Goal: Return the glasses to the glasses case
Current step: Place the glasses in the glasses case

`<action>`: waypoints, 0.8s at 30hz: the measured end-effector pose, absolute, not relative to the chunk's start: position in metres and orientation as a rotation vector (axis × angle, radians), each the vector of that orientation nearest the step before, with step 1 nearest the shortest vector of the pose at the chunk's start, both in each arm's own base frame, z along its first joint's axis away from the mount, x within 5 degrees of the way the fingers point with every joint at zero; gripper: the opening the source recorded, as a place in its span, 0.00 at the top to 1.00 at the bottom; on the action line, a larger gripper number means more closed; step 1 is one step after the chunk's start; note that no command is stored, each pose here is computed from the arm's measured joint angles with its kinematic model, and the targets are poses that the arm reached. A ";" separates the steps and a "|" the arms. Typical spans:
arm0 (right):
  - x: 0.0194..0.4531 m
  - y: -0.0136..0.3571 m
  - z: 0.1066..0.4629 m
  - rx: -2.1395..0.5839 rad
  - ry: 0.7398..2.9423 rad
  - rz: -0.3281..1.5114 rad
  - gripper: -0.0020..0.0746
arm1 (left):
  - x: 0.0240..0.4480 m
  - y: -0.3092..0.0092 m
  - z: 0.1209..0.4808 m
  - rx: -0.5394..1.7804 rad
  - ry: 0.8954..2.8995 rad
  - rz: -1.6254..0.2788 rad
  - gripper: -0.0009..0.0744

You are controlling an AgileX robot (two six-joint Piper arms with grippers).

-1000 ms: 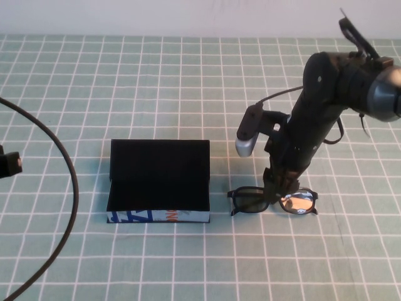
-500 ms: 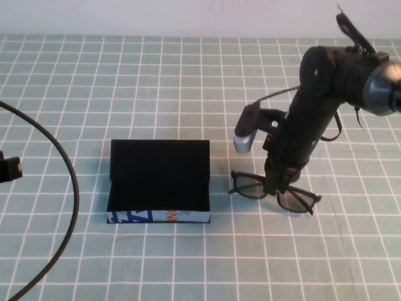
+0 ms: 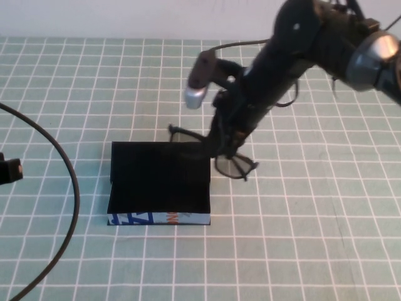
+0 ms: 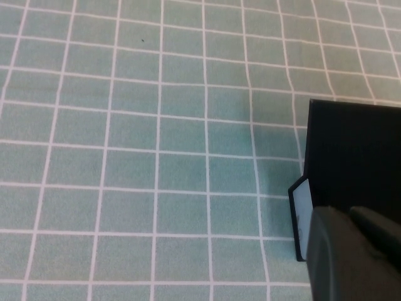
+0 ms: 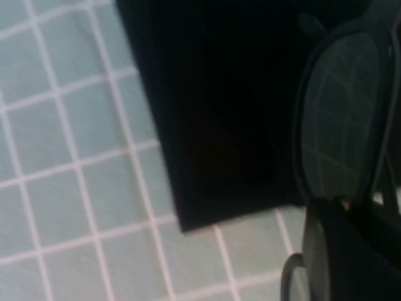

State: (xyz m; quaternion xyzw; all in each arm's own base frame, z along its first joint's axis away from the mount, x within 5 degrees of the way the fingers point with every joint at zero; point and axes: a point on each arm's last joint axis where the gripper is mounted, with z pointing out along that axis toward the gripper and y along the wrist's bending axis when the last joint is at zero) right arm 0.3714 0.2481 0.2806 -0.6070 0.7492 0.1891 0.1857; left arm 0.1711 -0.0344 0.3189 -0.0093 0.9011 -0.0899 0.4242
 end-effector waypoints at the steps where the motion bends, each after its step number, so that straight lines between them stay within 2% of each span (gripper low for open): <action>1: 0.367 0.254 0.281 -1.728 2.096 0.537 0.96 | 0.171 -0.034 0.319 -0.023 2.252 -0.225 0.99; 8: 0.340 0.306 0.270 -1.931 1.989 0.479 0.96 | 0.172 -0.035 0.320 -0.023 2.245 -0.227 0.99; 13: 0.337 0.333 0.251 -2.000 1.954 0.463 0.96 | 0.172 -0.035 0.320 -0.023 2.245 -0.227 0.99; 24: 0.342 0.341 0.234 -2.026 1.962 0.451 0.96 | 0.171 -0.034 0.319 -0.023 2.256 -0.225 0.99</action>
